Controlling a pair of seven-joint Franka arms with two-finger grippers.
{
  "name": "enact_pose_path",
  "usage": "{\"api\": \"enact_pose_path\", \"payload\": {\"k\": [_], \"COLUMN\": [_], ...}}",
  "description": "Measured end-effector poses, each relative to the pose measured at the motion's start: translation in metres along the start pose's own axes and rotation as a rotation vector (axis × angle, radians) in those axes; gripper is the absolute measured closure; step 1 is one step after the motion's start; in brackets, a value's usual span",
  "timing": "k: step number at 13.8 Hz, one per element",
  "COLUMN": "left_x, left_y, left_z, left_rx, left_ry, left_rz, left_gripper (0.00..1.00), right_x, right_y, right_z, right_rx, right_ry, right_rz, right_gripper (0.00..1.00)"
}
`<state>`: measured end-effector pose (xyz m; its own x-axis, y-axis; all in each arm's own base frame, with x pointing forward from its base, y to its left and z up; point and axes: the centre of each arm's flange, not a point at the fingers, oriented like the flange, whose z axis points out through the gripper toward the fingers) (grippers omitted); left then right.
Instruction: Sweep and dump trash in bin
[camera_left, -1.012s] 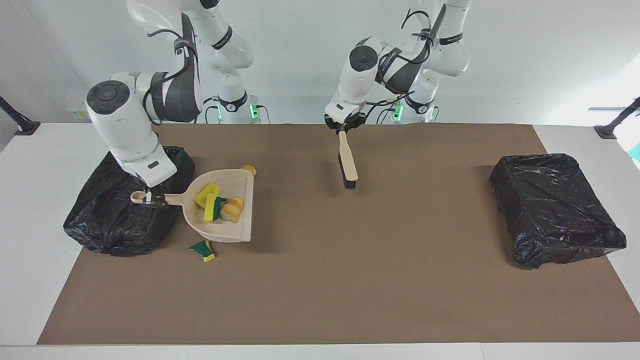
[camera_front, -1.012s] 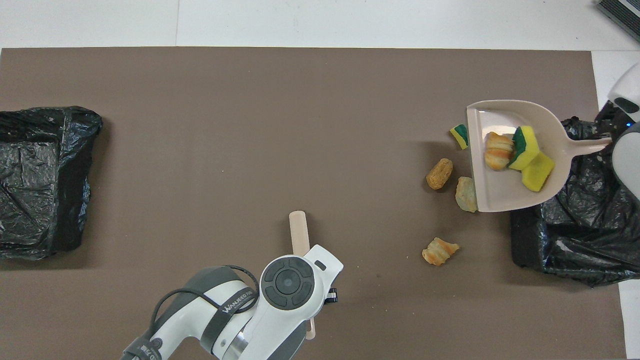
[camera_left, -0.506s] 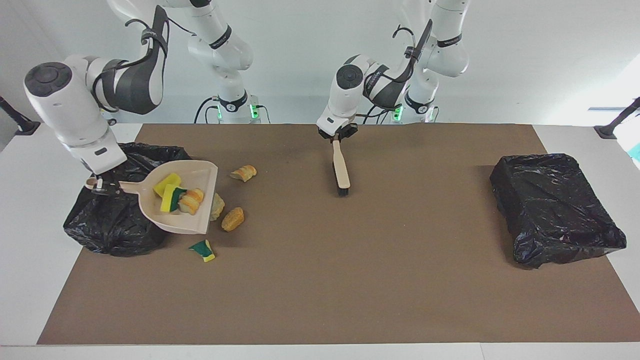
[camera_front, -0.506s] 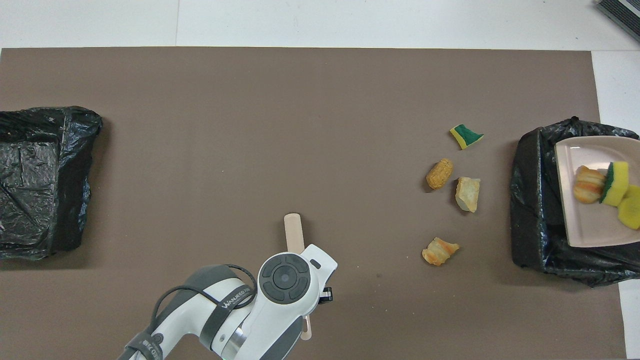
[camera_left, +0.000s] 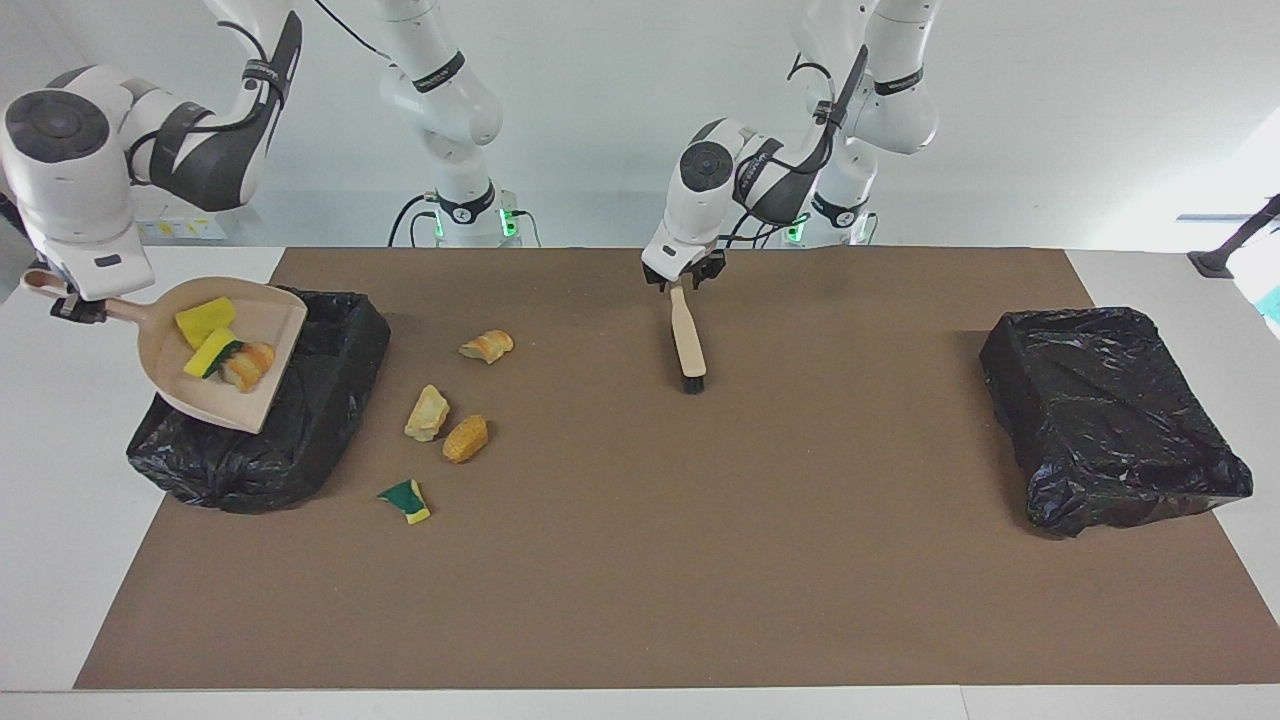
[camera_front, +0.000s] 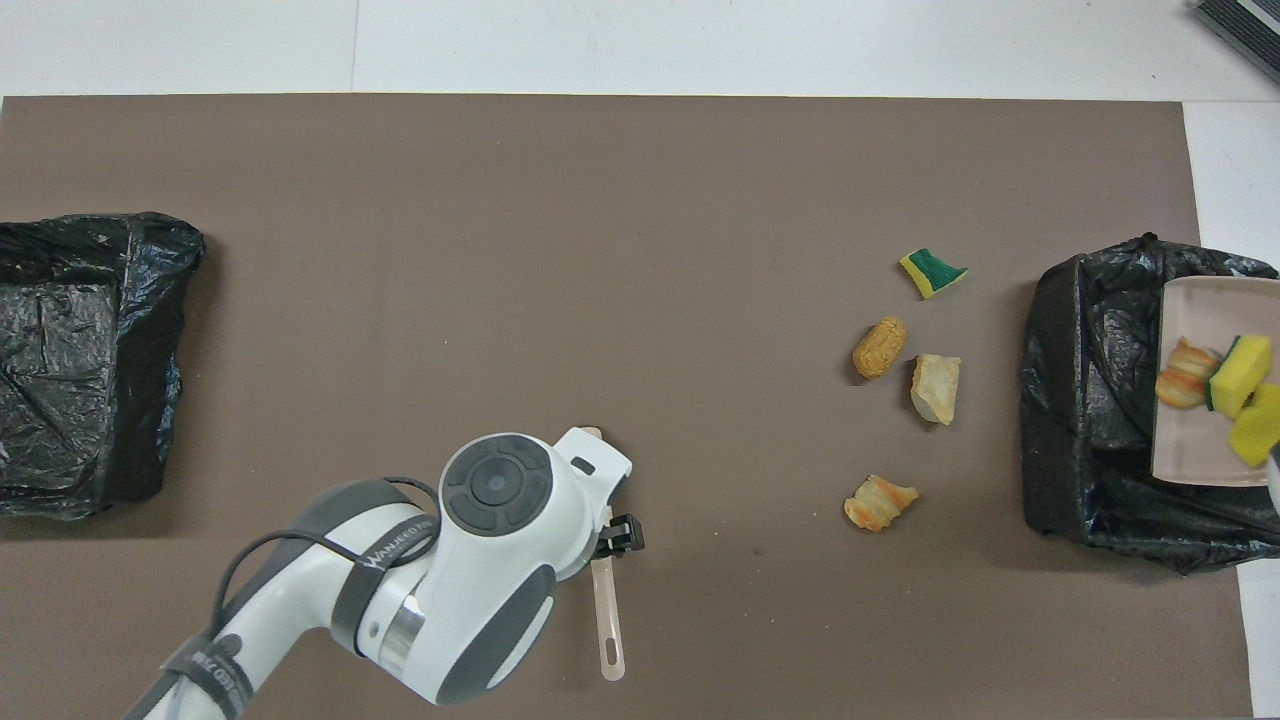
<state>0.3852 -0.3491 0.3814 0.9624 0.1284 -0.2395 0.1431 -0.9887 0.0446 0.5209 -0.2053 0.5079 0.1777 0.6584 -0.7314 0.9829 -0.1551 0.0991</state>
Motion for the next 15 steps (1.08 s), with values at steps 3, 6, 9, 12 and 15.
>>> {"api": "enact_pose_path", "payload": {"k": [3,6,9,12,15], "left_x": [0.039,0.07,0.086,0.103,0.115], "left_y": [-0.041,-0.099,-0.163,-0.214,-0.257], "left_z": [-0.032,-0.061,-0.091,-0.116,-0.164], "left_rx": [-0.012,-0.022,-0.007,-0.001,-0.007], "left_ry": [0.055,0.058,0.053,0.089,0.112], "left_rz": [-0.016,0.013,0.063,0.131,0.172], "left_gripper": [0.0,0.0,0.0,0.0,0.0], "right_x": [0.006,-0.005,-0.026,-0.036,-0.018], "right_y": [0.002,-0.003,-0.003,-0.001,-0.004], "right_z": [-0.026,-0.044,-0.065,-0.077,-0.08], "right_rx": [-0.045,-0.053,-0.08,-0.086,-0.042], "right_ry": [-0.123,-0.185,-0.206,-0.148,0.004], "right_rz": [-0.056,-0.06,-0.076,-0.058,-0.032], "right_gripper": [0.68,0.68,0.68,0.68,0.68]}}
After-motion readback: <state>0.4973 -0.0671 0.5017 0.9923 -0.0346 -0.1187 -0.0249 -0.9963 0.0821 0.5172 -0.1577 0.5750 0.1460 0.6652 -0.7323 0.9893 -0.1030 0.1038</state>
